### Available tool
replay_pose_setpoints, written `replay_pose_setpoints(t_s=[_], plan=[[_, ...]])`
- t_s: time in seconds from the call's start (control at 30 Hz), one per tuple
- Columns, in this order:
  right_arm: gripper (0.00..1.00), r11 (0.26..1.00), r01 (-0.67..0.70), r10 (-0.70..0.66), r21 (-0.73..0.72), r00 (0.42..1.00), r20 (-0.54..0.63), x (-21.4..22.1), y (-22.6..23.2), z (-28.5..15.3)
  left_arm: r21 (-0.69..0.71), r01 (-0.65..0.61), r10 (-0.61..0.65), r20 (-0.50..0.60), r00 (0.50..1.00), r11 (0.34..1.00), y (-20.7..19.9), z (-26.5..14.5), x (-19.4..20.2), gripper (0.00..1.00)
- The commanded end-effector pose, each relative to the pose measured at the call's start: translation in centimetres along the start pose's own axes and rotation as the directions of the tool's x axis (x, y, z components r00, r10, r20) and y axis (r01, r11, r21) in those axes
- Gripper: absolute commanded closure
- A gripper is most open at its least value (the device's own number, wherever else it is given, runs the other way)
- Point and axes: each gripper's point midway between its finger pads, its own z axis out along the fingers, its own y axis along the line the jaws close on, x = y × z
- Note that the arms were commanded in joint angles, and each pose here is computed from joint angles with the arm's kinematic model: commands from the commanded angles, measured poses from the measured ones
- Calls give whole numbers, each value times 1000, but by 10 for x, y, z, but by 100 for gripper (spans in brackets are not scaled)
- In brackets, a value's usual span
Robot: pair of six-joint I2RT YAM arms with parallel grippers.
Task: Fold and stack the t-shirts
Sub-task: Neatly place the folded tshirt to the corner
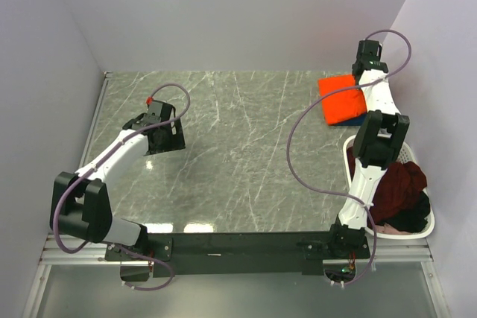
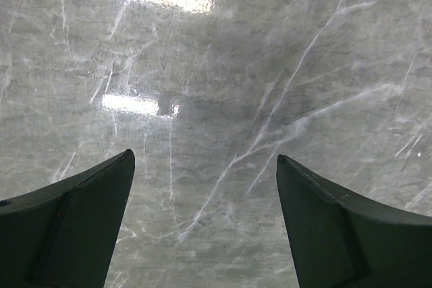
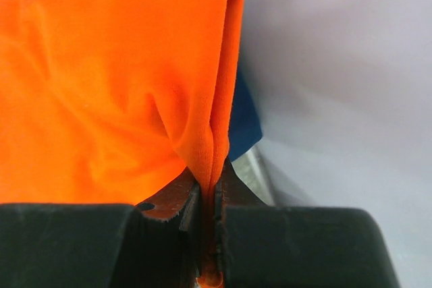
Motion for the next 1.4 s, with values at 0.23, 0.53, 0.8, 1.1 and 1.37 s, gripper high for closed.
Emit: replay_pose_setpoints(t_s=[0.23, 0.53, 0.8, 1.1, 1.37], plan=[[100, 971, 38, -52, 238, 997, 51, 0, -40, 37, -10, 8, -9, -13, 1000, 1000, 0, 10, 1, 9], [100, 956, 60, -75, 286, 996, 41, 7, -46, 62, -26, 2, -3, -28, 1000, 1000, 1, 16, 4, 9], [72, 945, 71, -82, 320, 996, 21, 14, -46, 76, -20, -1, 0, -41, 999, 1000, 0, 19, 6, 9], [42, 857, -35, -2, 514, 997, 71, 0, -86, 47, -20, 1, -2, -30, 1000, 1000, 0, 17, 4, 9], [43, 866, -206, 122, 456, 971, 206, -31, -95, -4, -8, 13, -13, 9, 1000, 1000, 0, 7, -4, 9]])
